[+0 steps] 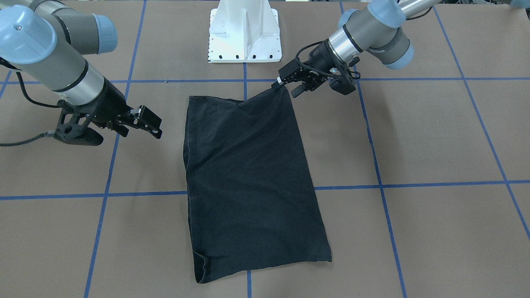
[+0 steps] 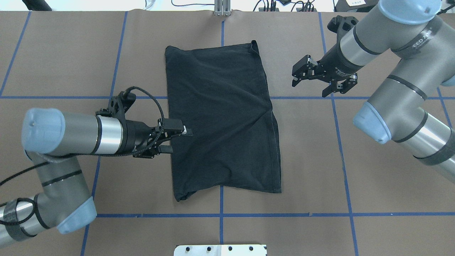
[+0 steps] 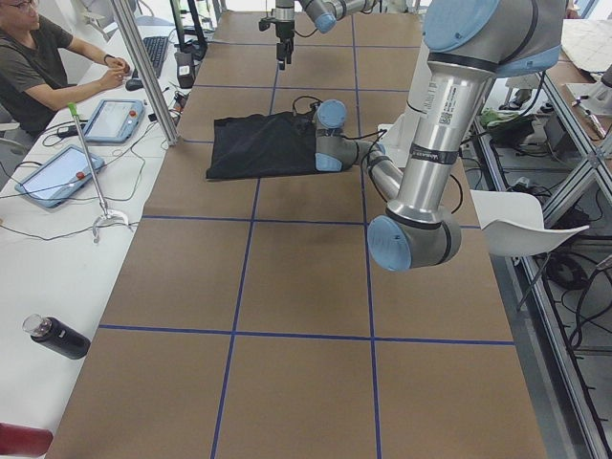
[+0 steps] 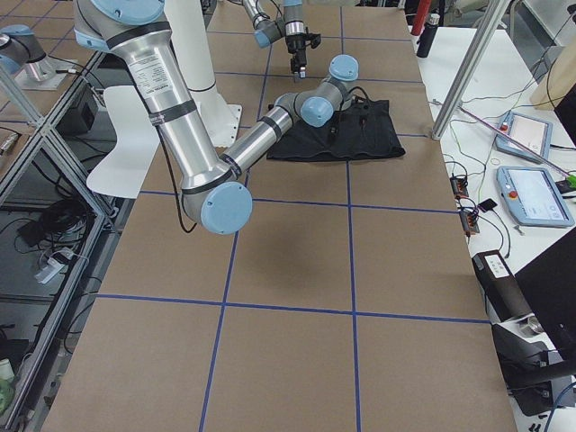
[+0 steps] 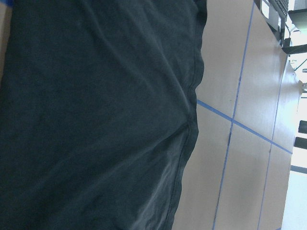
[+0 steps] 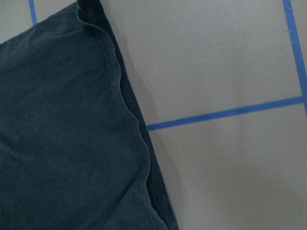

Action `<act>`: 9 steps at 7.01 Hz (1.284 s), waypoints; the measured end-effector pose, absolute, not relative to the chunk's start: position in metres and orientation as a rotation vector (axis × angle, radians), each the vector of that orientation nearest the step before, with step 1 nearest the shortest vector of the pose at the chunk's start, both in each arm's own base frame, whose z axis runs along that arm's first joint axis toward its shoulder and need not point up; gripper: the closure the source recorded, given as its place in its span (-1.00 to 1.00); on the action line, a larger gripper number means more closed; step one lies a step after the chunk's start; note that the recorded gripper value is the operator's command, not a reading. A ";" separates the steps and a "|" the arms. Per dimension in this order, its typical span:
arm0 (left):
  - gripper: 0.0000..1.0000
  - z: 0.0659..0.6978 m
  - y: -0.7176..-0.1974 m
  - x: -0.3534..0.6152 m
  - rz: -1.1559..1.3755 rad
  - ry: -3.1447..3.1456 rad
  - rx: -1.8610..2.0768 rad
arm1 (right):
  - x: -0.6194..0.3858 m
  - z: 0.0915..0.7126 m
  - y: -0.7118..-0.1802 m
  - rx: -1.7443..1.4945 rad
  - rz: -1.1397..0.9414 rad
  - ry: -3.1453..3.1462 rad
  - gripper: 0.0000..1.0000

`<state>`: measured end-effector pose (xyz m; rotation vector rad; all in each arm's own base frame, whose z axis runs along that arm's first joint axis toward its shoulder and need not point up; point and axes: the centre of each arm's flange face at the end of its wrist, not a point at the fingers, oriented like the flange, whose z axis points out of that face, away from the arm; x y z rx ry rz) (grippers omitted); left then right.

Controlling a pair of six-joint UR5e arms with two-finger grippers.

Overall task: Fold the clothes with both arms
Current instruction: 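Raise the right gripper away while the left gripper moves to the shirt's near corner, then grasp the shirt's near corner with the left gripper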

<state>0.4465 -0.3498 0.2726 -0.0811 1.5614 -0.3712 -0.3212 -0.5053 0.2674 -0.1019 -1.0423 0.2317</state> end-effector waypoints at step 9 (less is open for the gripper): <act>-0.85 0.331 -0.262 0.515 -0.445 1.403 -0.173 | -0.329 0.267 -0.466 -0.164 0.240 -1.057 -0.99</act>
